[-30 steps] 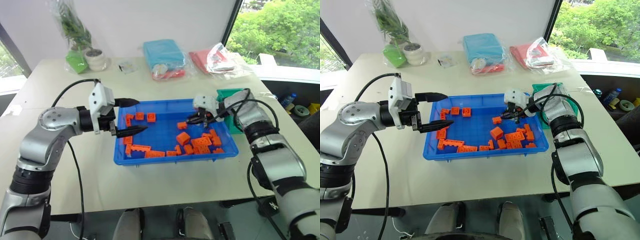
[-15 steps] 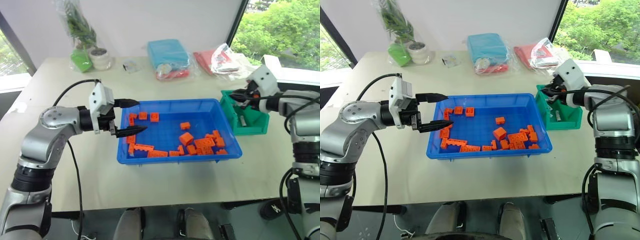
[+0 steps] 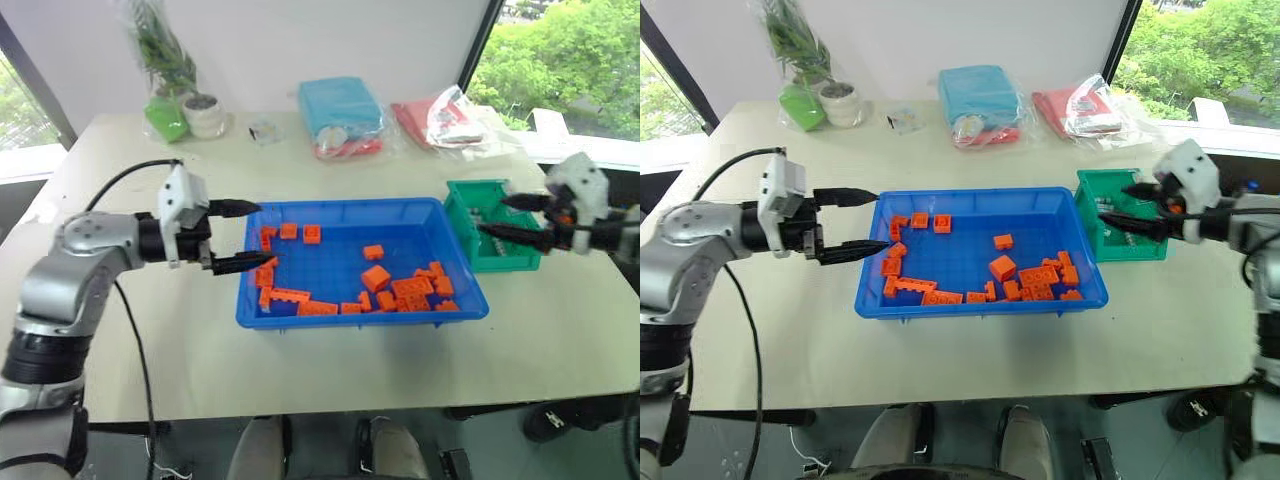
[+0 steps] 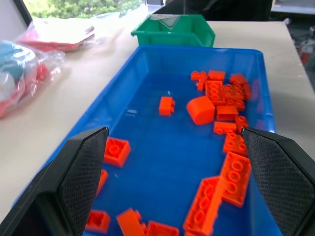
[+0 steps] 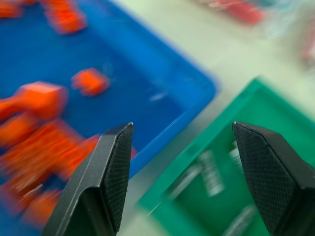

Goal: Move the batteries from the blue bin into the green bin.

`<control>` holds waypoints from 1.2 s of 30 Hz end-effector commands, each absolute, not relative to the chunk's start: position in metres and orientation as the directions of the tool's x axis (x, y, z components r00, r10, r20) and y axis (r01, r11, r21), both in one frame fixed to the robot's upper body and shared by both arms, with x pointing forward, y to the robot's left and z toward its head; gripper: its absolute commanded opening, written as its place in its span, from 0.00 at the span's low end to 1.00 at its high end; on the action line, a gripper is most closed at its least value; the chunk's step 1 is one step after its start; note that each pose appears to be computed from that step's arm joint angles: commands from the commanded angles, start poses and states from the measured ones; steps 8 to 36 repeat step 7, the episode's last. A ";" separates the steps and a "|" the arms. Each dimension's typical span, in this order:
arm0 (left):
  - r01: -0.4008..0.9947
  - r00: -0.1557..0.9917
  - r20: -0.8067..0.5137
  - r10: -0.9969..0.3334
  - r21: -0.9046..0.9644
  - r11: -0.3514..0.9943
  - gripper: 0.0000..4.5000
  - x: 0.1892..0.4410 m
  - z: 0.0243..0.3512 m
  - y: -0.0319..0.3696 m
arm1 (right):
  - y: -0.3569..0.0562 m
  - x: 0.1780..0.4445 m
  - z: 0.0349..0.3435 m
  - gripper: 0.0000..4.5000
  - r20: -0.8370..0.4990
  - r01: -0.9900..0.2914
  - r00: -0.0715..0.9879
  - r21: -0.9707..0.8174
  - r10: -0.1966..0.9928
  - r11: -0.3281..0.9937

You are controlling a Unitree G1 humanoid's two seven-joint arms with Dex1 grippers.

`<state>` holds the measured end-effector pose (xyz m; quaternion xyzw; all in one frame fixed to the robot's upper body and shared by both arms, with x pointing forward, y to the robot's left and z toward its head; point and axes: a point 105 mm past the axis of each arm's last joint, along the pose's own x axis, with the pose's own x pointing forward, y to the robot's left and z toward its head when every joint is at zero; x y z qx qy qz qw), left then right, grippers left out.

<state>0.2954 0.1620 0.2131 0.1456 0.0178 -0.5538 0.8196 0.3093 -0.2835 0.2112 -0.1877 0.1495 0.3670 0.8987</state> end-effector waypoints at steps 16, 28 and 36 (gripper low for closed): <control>0.904 0.413 -0.210 -0.886 0.218 0.369 1.00 0.276 0.225 0.188 | -0.298 0.274 0.212 0.73 -0.481 -0.794 0.582 -0.162 0.656 0.586; 0.904 0.413 -0.210 -0.886 0.218 0.369 1.00 0.276 0.225 0.188 | -0.298 0.274 0.212 0.73 -0.481 -0.794 0.582 -0.162 0.656 0.586; 0.904 0.413 -0.210 -0.886 0.218 0.369 1.00 0.276 0.225 0.188 | -0.298 0.274 0.212 0.73 -0.481 -0.794 0.582 -0.162 0.656 0.586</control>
